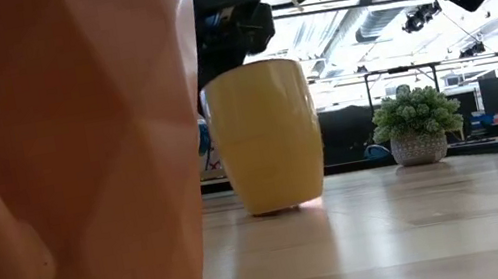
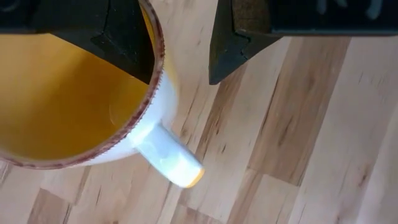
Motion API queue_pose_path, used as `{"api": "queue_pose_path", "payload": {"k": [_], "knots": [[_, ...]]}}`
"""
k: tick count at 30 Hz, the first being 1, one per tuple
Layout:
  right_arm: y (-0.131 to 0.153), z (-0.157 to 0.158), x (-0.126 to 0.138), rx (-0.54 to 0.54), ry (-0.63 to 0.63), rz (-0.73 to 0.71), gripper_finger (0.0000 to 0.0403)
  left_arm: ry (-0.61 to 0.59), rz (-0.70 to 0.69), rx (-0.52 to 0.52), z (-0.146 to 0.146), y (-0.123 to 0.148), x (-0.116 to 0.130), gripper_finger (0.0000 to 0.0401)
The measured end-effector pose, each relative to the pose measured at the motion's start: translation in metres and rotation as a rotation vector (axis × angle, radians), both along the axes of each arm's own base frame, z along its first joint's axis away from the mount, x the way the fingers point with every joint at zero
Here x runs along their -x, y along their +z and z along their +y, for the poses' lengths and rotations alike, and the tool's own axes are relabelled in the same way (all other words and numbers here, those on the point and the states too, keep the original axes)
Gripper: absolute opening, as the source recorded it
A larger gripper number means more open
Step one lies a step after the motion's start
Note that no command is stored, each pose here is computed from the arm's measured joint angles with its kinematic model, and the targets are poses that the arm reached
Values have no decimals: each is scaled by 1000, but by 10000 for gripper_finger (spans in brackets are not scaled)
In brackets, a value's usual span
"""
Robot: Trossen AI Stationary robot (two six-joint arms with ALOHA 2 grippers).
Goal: Place coffee mugs
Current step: Put the yellow mug on the shelf
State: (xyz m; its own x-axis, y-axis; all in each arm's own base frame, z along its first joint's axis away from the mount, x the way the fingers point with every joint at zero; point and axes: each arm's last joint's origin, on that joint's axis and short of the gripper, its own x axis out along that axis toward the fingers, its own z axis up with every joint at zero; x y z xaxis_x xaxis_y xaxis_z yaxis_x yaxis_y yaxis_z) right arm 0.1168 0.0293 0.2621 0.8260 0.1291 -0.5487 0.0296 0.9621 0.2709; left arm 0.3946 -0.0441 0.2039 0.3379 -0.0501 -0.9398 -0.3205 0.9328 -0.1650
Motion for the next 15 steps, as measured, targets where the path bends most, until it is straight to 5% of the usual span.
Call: {"api": "queue_pose_path", "payload": {"k": [15], "knots": [[0,0,0,-9,-3,2,99,-52,-92,33,-2,4,-8,138]]}}
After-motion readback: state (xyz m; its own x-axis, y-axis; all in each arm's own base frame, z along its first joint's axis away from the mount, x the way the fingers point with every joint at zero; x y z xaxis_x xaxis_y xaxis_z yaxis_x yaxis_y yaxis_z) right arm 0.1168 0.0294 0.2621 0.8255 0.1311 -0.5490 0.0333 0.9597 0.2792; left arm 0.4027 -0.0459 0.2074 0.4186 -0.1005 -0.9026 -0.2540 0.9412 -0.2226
